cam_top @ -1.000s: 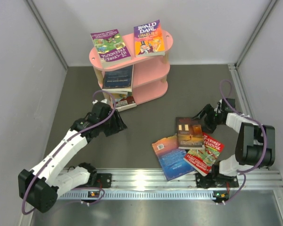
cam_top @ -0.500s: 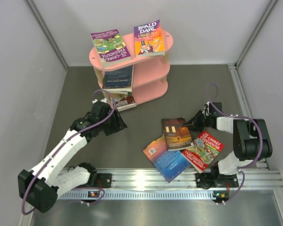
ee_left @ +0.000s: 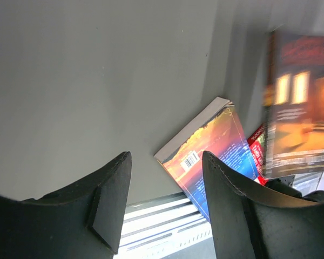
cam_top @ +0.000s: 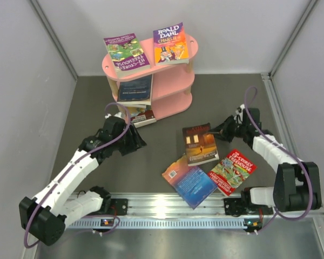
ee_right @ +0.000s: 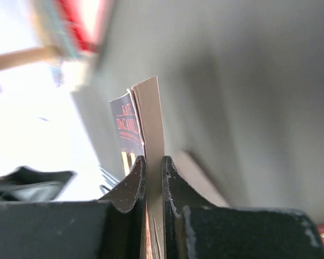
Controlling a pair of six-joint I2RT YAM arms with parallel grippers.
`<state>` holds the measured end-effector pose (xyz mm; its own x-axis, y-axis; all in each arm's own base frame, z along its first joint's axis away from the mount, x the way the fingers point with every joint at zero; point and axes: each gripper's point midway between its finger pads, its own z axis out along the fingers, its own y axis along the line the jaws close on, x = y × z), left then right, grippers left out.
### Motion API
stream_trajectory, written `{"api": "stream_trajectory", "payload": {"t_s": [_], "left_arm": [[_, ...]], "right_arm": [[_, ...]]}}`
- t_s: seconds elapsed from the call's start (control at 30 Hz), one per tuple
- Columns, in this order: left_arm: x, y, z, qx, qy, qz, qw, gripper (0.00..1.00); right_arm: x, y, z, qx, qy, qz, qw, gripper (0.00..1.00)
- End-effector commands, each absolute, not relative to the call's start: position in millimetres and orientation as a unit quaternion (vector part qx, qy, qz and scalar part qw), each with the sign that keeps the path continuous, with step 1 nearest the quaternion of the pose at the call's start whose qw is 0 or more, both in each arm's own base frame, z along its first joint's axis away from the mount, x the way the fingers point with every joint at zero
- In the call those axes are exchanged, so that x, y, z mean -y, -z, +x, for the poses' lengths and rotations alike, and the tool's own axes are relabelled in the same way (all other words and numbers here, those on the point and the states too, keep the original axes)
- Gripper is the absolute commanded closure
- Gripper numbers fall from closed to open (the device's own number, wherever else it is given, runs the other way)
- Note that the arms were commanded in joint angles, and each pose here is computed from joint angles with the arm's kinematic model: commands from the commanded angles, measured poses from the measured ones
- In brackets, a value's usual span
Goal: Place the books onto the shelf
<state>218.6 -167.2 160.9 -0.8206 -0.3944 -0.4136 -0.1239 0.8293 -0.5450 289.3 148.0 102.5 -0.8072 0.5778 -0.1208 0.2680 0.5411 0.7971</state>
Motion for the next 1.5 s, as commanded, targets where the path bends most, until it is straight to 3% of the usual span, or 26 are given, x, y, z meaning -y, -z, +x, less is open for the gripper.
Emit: {"api": "stream_trajectory", "payload": {"t_s": [0.0, 0.2, 0.23, 0.3, 0.33, 0.5, 0.6, 0.63, 0.73, 0.97, 1.23, 1.27, 1.3, 1.37, 1.4, 1.43, 1.47], "left_arm": [[175, -182, 226, -0.903, 0.286, -0.135, 0.290, 0.40], [174, -184, 222, -0.903, 0.288, -0.131, 0.291, 0.40], [174, -183, 221, -0.903, 0.288, -0.130, 0.290, 0.40], [174, -180, 219, -0.905, 0.287, -0.129, 0.286, 0.40], [173, -180, 219, -0.904, 0.289, -0.130, 0.286, 0.40], [175, -174, 212, -0.908, 0.294, -0.125, 0.272, 0.41], [175, -172, 210, -0.911, 0.291, -0.119, 0.265, 0.41], [174, -170, 207, -0.915, 0.288, -0.117, 0.259, 0.41], [174, -167, 202, -0.921, 0.281, -0.109, 0.246, 0.41], [168, -159, 194, -0.935, 0.258, -0.092, 0.225, 0.41], [166, -158, 193, -0.939, 0.249, -0.084, 0.220, 0.42], [166, -157, 192, -0.940, 0.248, -0.085, 0.220, 0.42], [165, -157, 192, -0.939, 0.248, -0.084, 0.221, 0.42], [165, -154, 191, -0.940, 0.248, -0.085, 0.218, 0.42], [166, -154, 191, -0.939, 0.250, -0.087, 0.218, 0.42], [166, -153, 191, -0.939, 0.252, -0.087, 0.218, 0.42], [167, -153, 191, -0.939, 0.252, -0.086, 0.217, 0.42]], "right_arm": [[-161, -200, 316, -0.817, -0.471, 0.209, 0.259, 1.00], [-166, -337, 355, -0.774, -0.503, 0.144, 0.356, 1.00], [-168, -385, 359, -0.752, -0.517, 0.114, 0.392, 1.00], [-175, -413, 372, -0.741, -0.532, 0.088, 0.400, 1.00], [-177, -458, 371, -0.717, -0.544, 0.058, 0.433, 1.00], [-200, -544, 403, -0.658, -0.585, -0.015, 0.474, 1.00], [-216, -542, 447, -0.648, -0.606, 0.003, 0.461, 1.00], [-219, -568, 446, -0.620, -0.616, -0.013, 0.486, 1.00], [-238, -553, 502, -0.592, -0.637, 0.019, 0.494, 1.00], [-266, -530, 551, -0.556, -0.637, 0.074, 0.529, 1.00], [-268, -498, 571, -0.582, -0.605, 0.091, 0.536, 1.00], [-267, -497, 572, -0.584, -0.605, 0.090, 0.534, 0.95], [-270, -493, 572, -0.587, -0.606, 0.090, 0.530, 0.67], [-274, -486, 573, -0.592, -0.608, 0.087, 0.522, 0.35], [-277, -482, 573, -0.596, -0.607, 0.087, 0.518, 0.08], [-278, -480, 573, -0.599, -0.605, 0.086, 0.517, 0.00], [-279, -479, 573, -0.601, -0.604, 0.085, 0.517, 0.00]]}}
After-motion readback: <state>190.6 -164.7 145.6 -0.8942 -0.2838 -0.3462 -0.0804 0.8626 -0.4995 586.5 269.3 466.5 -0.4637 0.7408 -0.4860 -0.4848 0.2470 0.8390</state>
